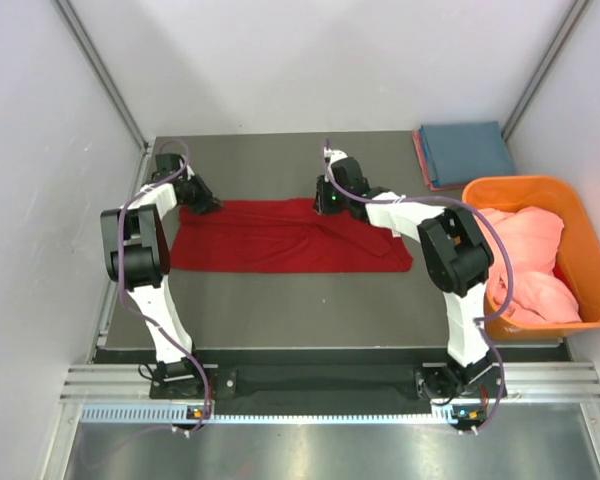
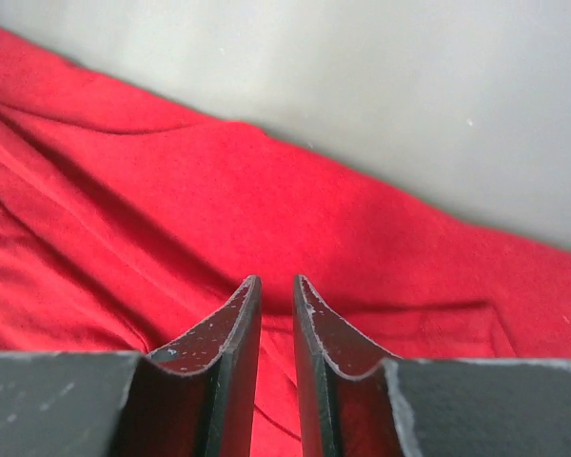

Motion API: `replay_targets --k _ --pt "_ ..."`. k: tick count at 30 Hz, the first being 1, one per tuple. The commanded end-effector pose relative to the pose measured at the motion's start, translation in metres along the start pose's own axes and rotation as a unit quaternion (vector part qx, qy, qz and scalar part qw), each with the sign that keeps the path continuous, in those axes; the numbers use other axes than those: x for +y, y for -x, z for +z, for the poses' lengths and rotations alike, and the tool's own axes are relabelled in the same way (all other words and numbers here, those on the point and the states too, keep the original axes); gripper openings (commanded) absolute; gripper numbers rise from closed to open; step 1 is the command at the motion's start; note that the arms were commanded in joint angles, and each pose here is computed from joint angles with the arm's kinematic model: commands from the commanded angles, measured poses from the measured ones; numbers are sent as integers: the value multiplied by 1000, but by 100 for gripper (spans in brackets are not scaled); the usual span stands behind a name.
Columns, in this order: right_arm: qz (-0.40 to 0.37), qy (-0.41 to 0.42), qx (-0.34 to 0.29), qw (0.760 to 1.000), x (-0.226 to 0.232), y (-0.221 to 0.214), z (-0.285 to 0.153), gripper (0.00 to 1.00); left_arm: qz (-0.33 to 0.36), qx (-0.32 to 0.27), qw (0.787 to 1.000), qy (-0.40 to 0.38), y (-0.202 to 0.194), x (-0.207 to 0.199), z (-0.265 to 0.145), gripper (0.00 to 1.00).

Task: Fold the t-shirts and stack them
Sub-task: Fold the tshirt

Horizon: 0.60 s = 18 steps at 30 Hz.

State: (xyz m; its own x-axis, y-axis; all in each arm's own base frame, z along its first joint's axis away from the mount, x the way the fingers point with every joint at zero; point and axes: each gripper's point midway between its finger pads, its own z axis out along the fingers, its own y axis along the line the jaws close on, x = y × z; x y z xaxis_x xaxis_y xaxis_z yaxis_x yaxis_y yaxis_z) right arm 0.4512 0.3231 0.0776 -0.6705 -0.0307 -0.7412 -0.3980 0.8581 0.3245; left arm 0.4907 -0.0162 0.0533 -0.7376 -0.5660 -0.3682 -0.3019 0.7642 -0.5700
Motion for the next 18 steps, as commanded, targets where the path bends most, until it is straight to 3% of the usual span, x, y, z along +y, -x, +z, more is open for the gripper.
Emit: replay_targets --k 1,18 --pt "-18 7 -8 1000 13 13 7 20 7 -32 997 68 11 18 -10 21" --pt "-78 50 59 994 40 -42 -7 20 18 -56 980 191 6 55 -46 19"
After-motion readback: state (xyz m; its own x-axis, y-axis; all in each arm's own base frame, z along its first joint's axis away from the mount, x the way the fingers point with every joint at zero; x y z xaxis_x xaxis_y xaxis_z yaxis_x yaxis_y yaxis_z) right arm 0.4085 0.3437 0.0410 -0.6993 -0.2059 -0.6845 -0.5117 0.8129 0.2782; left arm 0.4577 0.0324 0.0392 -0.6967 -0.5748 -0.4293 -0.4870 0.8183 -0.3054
